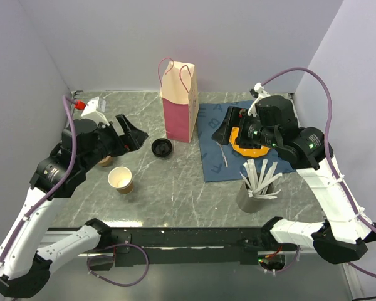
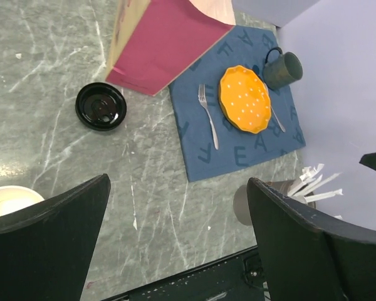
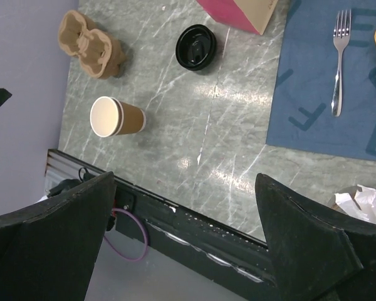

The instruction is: Pack the takeout coffee

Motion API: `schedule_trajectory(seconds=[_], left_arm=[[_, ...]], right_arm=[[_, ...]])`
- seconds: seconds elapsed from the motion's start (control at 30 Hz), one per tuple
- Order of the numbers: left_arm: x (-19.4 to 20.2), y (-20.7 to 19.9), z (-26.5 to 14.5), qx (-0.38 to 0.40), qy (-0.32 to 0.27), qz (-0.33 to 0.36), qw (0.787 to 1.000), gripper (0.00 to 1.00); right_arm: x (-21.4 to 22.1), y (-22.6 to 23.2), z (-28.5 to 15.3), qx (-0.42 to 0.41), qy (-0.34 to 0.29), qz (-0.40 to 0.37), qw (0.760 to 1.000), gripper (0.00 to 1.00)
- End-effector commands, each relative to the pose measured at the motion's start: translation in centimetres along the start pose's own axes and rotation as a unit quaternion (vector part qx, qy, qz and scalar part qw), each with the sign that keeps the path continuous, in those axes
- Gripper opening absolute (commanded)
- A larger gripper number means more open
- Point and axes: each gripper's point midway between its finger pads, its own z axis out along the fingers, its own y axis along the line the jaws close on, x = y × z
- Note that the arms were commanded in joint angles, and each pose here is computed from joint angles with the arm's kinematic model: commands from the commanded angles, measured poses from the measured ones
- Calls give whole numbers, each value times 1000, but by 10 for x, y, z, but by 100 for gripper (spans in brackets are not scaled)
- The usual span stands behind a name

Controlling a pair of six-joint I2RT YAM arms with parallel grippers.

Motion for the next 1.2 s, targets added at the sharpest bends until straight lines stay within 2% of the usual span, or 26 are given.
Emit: schedule_trajectory(seconds=[0.0, 0.33, 0.53, 0.57, 0.67, 0.83, 1.17], left_arm=[[-15, -1, -10, -8, -30, 2, 1000, 97], [-7, 16, 1, -61, -13, -22, 998, 97], [7, 55, 31, -194, 41, -18, 980, 99], [9, 58, 35, -206, 49, -21, 977, 89], [28, 83, 46, -266, 99, -39, 958, 76], [79, 118, 60, -305, 170, -65, 935, 65], [115, 154, 56, -370, 205, -69, 903, 52]], right_arm=[[-7, 5, -7, -16, -24, 12, 1000, 100], [8, -8, -3, 1, -3, -6, 1000, 100], [12, -2, -12, -25, 8, -45, 999, 100], [13, 1, -14, -34, 11, -51, 998, 100], [16, 9, -24, -61, 16, -66, 996, 99], [25, 12, -29, -87, 18, -71, 994, 96], [31, 16, -36, -114, 13, -89, 989, 94]])
